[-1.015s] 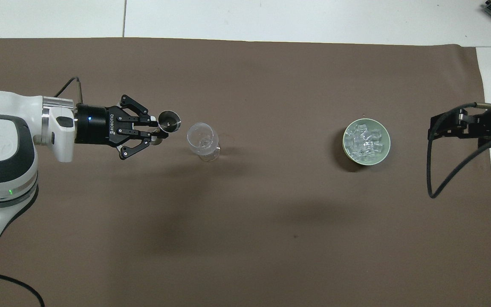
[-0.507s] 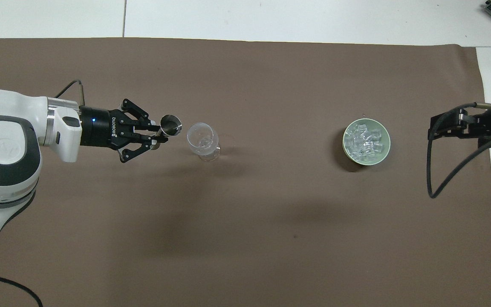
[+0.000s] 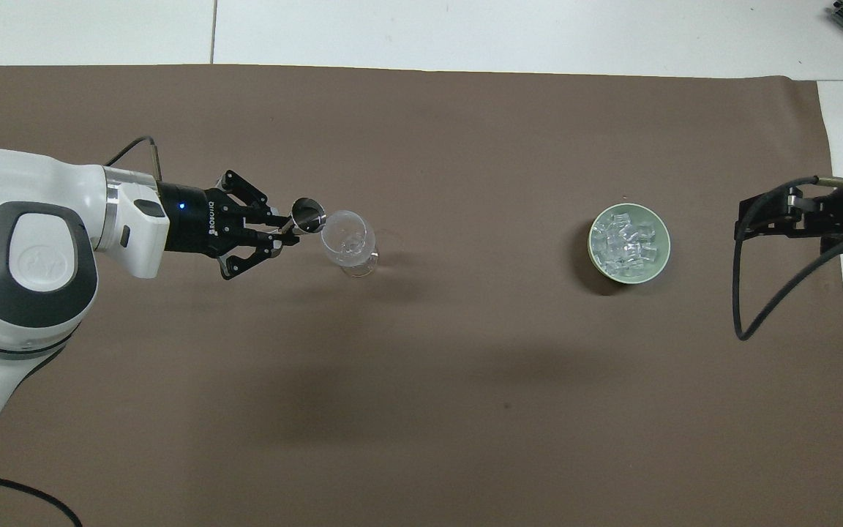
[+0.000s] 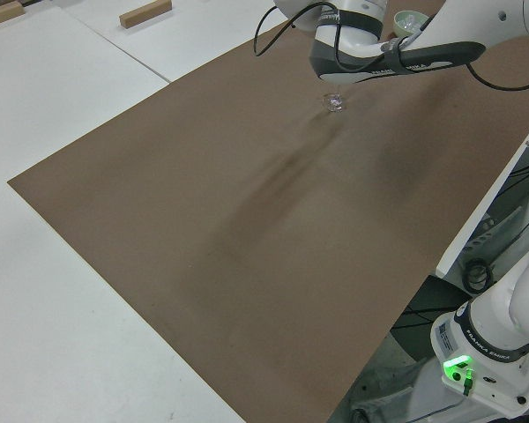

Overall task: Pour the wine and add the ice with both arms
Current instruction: 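Tilt the metal cup over the clear glass with the left gripper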

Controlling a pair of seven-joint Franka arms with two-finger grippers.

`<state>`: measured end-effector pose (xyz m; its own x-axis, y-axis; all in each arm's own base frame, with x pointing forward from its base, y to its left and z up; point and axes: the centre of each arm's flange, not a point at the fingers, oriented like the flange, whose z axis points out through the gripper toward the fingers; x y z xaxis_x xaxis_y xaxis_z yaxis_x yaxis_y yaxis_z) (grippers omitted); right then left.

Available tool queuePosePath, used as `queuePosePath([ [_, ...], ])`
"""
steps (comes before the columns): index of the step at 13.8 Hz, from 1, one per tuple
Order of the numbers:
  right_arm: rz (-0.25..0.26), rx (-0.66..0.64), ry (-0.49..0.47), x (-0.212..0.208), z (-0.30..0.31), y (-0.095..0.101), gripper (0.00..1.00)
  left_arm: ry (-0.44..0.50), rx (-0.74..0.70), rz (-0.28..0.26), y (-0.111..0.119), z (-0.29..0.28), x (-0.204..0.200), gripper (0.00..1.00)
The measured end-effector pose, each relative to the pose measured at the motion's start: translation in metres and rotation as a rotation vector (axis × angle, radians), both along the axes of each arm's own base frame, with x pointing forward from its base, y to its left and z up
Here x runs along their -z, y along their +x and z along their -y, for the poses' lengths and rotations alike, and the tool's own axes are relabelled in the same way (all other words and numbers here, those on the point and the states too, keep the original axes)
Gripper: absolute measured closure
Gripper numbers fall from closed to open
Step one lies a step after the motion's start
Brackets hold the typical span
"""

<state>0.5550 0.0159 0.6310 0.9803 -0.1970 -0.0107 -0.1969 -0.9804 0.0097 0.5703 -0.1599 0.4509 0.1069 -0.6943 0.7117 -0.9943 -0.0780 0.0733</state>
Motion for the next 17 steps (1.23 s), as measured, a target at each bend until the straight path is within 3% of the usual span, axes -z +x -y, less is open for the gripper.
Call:
queuePosePath([
  [6,0.000,0.000,0.000,0.000,0.000,0.000,0.00,0.080,-0.011,-0.008,0.002,0.014,-0.022,0.79],
  [17,0.000,0.000,0.000,0.000,0.000,0.000,0.00,0.312,-0.035,-0.035,-0.006,0.050,-0.038,0.79],
])
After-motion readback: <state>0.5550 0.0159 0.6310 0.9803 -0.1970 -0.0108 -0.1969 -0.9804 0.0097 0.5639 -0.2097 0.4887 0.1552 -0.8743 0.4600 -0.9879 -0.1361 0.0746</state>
